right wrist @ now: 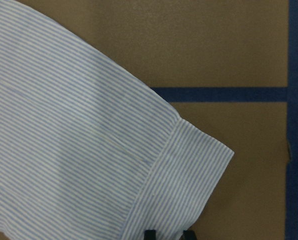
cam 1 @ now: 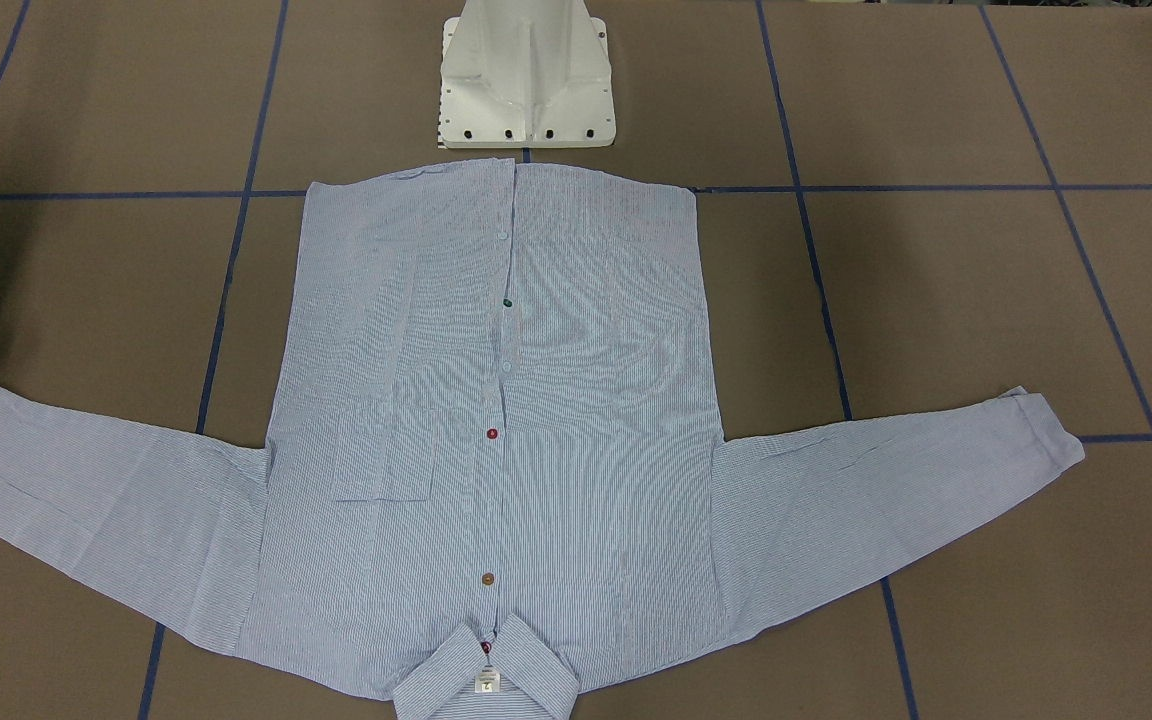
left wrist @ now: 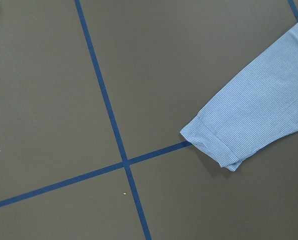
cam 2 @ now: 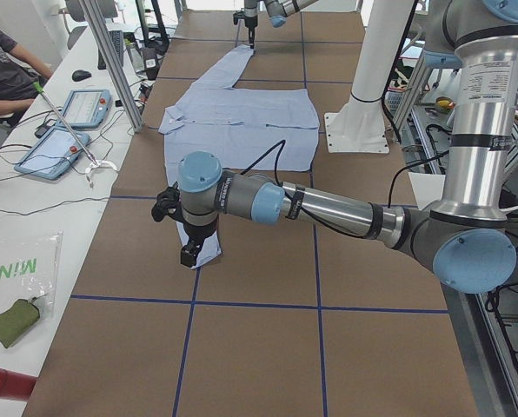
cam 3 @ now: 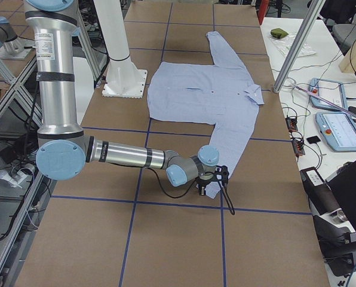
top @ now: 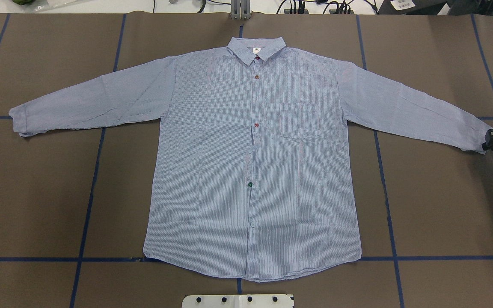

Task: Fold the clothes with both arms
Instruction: 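Lower the right gripper to the sleeve cuff nearest it and grasp, then lift the cuff and fold the sleeve across the shirt front with right gripper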

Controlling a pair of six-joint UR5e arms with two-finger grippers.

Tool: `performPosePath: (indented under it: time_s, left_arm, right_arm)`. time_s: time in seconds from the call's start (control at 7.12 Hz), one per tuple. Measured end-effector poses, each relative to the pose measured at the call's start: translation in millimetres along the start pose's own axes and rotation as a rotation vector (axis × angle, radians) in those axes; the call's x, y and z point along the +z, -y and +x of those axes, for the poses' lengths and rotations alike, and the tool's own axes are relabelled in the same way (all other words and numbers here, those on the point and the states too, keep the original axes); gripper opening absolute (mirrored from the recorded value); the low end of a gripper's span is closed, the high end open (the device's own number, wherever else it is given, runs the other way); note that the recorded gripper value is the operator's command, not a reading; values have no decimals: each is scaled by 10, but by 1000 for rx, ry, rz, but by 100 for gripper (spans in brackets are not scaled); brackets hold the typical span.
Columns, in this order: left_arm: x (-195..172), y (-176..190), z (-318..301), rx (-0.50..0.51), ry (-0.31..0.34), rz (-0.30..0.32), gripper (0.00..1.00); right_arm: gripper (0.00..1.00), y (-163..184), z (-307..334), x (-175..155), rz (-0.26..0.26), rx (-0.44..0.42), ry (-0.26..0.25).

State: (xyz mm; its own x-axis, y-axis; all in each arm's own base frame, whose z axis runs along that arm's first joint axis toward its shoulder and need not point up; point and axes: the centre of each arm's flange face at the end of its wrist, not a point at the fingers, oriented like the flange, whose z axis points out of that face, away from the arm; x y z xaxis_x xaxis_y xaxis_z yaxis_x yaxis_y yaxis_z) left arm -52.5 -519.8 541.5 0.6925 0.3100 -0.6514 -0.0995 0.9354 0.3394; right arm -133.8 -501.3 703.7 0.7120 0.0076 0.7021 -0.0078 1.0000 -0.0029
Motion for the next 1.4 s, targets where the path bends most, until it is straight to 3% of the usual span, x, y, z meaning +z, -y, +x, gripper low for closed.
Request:
performPosePath:
  time_s: [0.56, 0.84, 1.12, 1.4]
  left_arm:
    - [-2, 3, 1, 1, 0, 1, 100]
    - [-10, 17, 8, 2, 1, 2, 100]
    - [-23, 36, 11, 5, 8, 4, 100]
    - [-23, 38, 8, 6, 11, 3, 100]
  right_arm:
    - [0, 24, -116, -107, 20, -21, 22]
    - [0, -9, -378, -522, 91, -72, 63]
    - [0, -97, -706, -1098, 158, -129, 147]
    - [0, 18, -1129, -1578, 188, -191, 261]
